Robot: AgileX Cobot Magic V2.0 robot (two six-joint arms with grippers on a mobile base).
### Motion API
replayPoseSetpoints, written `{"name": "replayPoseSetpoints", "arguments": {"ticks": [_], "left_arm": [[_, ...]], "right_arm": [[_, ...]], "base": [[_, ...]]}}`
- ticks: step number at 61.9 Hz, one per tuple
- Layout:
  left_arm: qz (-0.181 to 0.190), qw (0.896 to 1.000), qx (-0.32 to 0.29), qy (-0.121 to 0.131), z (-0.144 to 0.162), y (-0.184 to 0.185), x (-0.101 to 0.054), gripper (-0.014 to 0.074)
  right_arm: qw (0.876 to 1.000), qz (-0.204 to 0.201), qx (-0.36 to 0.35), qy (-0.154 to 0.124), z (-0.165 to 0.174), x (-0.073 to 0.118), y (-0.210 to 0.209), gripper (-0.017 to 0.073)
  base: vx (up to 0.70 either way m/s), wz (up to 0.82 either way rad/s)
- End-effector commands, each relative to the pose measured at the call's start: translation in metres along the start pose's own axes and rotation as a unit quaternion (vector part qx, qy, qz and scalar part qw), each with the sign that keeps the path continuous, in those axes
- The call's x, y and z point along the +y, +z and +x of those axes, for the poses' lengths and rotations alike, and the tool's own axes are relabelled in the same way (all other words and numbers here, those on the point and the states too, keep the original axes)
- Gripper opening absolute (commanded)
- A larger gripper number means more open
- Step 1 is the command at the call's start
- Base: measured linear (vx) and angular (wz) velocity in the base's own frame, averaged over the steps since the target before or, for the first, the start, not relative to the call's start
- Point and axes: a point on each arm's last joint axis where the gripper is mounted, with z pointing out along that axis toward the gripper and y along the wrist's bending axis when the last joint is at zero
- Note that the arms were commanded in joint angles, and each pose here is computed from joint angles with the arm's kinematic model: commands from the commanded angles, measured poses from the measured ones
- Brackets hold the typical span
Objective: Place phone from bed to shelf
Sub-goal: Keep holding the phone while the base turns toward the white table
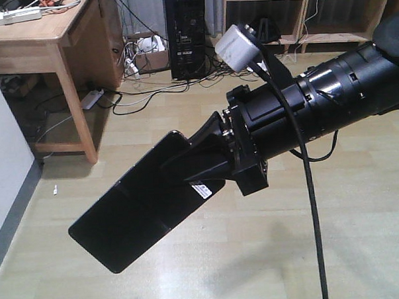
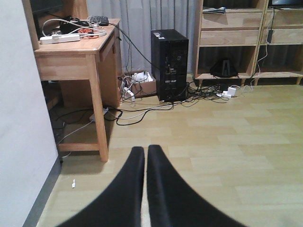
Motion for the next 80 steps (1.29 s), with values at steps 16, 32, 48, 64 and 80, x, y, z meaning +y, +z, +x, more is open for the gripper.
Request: {"name": "replayPoseSetpoints", "arguments": {"ticks": [16, 32, 48, 64, 80], "left_arm": [[-0.003, 0.999, -0.040, -0.005, -0.0069, -0.0007, 0.0007, 0.0001], [-0.003, 0.999, -0.040, -0.005, -0.0069, -0.0007, 0.0007, 0.0001], [-0.003, 0.999, -0.040, -0.005, -0.0069, -0.0007, 0.0007, 0.0001], [-0.003, 0.999, -0.040, -0.005, -0.0069, -0.0007, 0.0007, 0.0001], [-0.003, 0.999, -0.040, -0.005, -0.0069, -0.0007, 0.0007, 0.0001]], "right_arm": [[0.998, -0.042, -0.036, -0.022, -0.0143, 0.0230, -0.0120, -0.0004], [0.998, -0.042, -0.036, -0.022, -0.0143, 0.0230, -0.0120, -0.0004], [0.998, -0.042, -0.036, -0.022, -0.0143, 0.0230, -0.0120, -0.0004], [0.998, -0.042, -0.036, -0.022, -0.0143, 0.0230, -0.0120, -0.0004], [0.998, -0.042, -0.036, -0.022, -0.0143, 0.0230, -0.0120, -0.0004]], "base": [[0.34, -0.04], [0.35, -0.01], [0.35, -0.02], [0.31, -0.14], [0.26, -0.34]]}}
